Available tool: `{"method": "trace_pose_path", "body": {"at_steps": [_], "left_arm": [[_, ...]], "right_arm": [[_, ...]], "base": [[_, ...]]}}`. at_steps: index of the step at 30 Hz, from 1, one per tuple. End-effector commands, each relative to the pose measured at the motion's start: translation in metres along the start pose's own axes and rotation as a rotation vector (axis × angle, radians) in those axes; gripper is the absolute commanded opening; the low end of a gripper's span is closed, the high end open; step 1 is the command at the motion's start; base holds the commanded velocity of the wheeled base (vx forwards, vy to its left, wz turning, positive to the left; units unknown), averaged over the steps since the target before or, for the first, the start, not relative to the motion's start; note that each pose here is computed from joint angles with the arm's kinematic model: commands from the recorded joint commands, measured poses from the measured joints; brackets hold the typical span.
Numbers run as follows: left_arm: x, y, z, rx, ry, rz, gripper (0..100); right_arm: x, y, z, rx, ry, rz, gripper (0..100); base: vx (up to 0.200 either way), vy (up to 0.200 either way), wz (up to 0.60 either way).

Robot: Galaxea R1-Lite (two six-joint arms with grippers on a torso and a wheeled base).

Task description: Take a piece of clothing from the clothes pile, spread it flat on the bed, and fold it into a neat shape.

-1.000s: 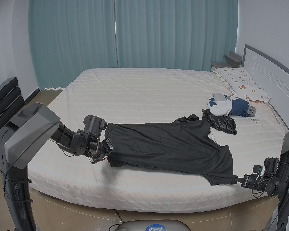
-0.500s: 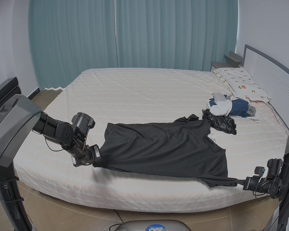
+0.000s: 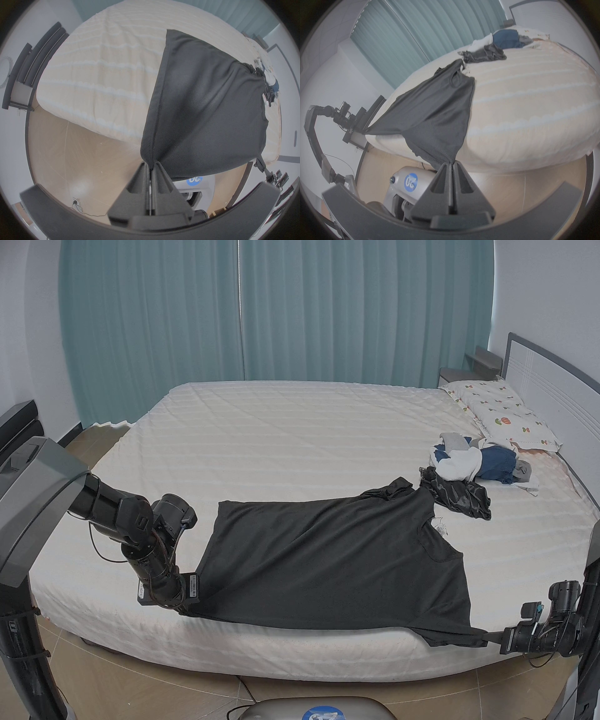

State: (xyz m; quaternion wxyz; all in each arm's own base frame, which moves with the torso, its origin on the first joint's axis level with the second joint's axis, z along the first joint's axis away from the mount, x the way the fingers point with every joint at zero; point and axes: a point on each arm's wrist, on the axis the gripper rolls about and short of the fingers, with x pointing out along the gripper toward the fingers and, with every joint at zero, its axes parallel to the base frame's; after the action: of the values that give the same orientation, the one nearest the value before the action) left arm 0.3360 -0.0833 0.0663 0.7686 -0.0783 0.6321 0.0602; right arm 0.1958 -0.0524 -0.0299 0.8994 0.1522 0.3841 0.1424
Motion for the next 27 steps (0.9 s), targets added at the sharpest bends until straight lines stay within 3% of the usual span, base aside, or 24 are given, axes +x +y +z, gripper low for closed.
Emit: {"method": "trace_pose_path", "body": {"at_steps": [1,6,7,9,10,15,22,27], "left_arm": [[0.019,-0.003,0.0,0.013,0.045,0.027,0],[0.034,-0.004,-0.003,0.019,0.089,0.046,0],[0.037,-0.004,-0.004,0.022,0.095,0.053,100],[0.042,-0.007,-0.006,0.03,0.105,0.06,100],[0.043,-0.007,-0.005,0.03,0.106,0.062,100],[0.041,-0.008,-0.003,0.019,0.094,0.056,100],[0.023,-0.006,0.007,-0.022,0.027,0.006,100],[0.013,-0.005,0.019,-0.088,-0.027,-0.128,100]], "right_arm": [[0.001,0.003,-0.01,0.009,0.067,0.011,0],[0.004,0.002,-0.014,0.018,0.09,0.014,0],[0.004,0.001,-0.015,0.023,0.095,0.013,0],[0.006,0.0,-0.017,0.029,0.104,0.014,0],[0.007,0.0,-0.018,0.033,0.11,0.013,100],[0.007,-0.002,-0.015,0.02,0.087,0.006,100],[0.004,-0.003,0.001,-0.001,-0.038,-0.009,100],[0.01,0.001,0.013,0.066,-0.12,0.015,100]], "base": [[0.0,0.0,0.0],[0.0,0.0,0.0],[0.0,0.0,0.0],[0.0,0.0,0.0],[0.0,0.0,0.0],[0.0,0.0,0.0],[0.0,0.0,0.0],[0.0,0.0,0.0]]}}
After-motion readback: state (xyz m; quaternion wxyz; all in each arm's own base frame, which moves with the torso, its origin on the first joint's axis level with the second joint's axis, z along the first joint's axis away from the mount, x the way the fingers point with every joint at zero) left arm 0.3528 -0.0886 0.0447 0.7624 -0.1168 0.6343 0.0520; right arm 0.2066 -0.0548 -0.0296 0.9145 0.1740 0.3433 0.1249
